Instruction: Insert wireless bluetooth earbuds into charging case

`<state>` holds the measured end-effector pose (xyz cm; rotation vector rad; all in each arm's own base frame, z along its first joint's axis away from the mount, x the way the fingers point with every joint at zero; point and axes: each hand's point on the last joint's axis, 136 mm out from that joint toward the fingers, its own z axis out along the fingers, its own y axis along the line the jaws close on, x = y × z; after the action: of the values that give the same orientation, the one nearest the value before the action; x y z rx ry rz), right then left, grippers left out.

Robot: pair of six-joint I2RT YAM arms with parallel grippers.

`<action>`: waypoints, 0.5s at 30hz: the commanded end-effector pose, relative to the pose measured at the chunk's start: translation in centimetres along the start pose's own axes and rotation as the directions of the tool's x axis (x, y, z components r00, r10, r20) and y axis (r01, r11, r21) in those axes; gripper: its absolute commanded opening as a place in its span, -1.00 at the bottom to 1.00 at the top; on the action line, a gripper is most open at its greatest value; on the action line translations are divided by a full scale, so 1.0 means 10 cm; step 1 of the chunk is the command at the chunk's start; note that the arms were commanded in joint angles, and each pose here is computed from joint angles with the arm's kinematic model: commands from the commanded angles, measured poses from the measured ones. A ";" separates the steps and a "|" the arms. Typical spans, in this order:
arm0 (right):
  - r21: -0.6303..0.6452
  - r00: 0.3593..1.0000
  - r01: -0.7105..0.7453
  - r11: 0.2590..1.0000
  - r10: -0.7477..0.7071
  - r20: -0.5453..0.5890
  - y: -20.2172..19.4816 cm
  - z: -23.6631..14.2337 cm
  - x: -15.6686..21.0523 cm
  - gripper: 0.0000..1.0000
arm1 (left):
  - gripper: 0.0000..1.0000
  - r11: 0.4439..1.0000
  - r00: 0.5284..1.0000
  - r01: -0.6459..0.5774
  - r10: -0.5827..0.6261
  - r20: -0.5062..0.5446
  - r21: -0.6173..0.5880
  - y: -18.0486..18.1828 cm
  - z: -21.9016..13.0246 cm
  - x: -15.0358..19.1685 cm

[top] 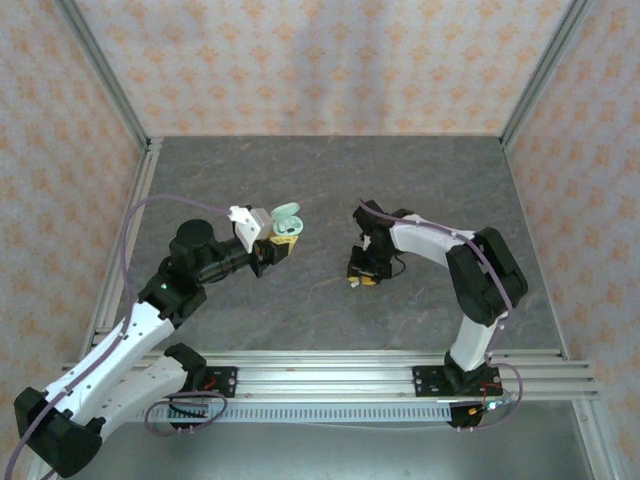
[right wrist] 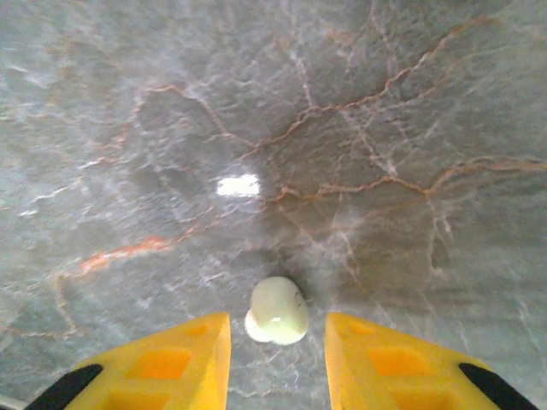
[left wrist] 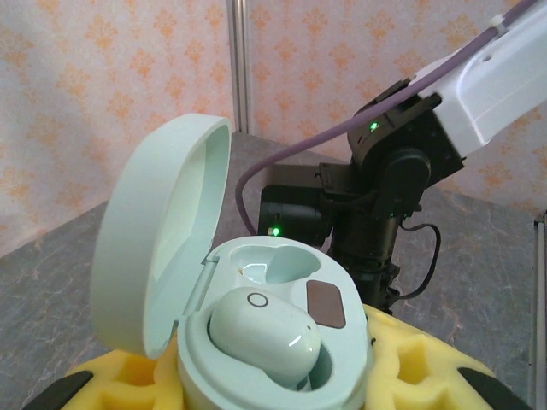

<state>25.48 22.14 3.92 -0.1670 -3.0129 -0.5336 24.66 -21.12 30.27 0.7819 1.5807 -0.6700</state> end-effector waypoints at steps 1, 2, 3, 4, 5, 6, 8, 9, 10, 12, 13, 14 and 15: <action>-0.006 0.996 0.007 1.000 -0.006 0.086 0.08 -0.34 -0.05 -0.30 | -0.85 1.000 1.000 -0.020 0.020 -0.003 0.003 -0.03 -0.02 0.03; -0.009 0.995 0.006 1.000 -0.005 0.100 0.08 -0.37 -0.04 -0.30 | -0.85 1.000 1.000 -0.019 0.019 0.000 0.004 -0.02 -0.02 0.02; -0.013 0.994 0.004 1.000 -0.003 0.112 0.07 -0.39 -0.04 -0.30 | -0.85 1.000 1.000 -0.017 0.017 0.003 0.005 -0.03 -0.01 0.02; -0.017 0.992 0.001 1.000 0.001 0.124 0.07 -0.40 -0.04 -0.30 | -0.85 1.000 1.000 -0.015 0.015 0.002 0.007 -0.03 -0.01 0.03; -0.021 0.990 -0.005 1.000 0.008 0.141 0.06 -0.41 -0.06 -0.29 | -0.85 1.000 1.000 -0.013 0.013 0.003 0.007 -0.02 0.00 0.03; -0.026 0.987 -0.016 1.000 0.020 0.158 0.04 -0.40 -0.07 -0.30 | -0.85 1.000 1.000 -0.012 0.012 0.002 0.009 -0.02 0.00 0.03; -0.040 0.980 -0.044 0.998 0.051 0.190 0.01 -0.37 -0.09 -0.29 | -0.85 1.000 1.000 -0.010 0.010 0.003 0.011 -0.02 0.01 0.03; -0.056 0.977 -0.056 0.997 0.067 0.203 0.00 -0.34 -0.09 -0.30 | -0.85 1.000 1.000 -0.008 0.008 0.005 0.012 -0.03 0.01 0.02; -0.081 0.971 -0.068 0.994 0.085 0.223 0.00 -0.32 -0.10 -0.30 | -0.85 1.000 1.000 -0.008 0.008 0.004 0.013 -0.03 0.02 0.03; -0.112 0.960 -0.084 0.990 0.110 0.258 -0.01 -0.28 -0.12 -0.30 | -0.85 1.000 1.000 -0.006 0.006 0.003 0.013 -0.02 0.03 0.03; -0.120 0.953 -0.088 0.989 0.119 0.277 -0.02 -0.27 -0.14 -0.30 | -0.85 1.000 1.000 -0.006 0.006 0.002 0.015 -0.03 0.03 0.03; -0.125 0.948 -0.092 0.988 0.125 0.292 -0.03 -0.27 -0.15 -0.30 | -0.85 1.000 1.000 -0.006 0.006 0.003 0.016 -0.03 0.03 0.02; -0.124 0.945 -0.093 0.988 0.127 0.302 -0.05 -0.26 -0.16 -0.30 | -0.85 1.000 1.000 -0.005 0.005 0.000 0.015 -0.02 0.03 0.03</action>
<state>25.15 20.30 4.93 -0.3732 -3.1548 -0.6348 24.81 -21.20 29.59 0.7847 1.5996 -0.6720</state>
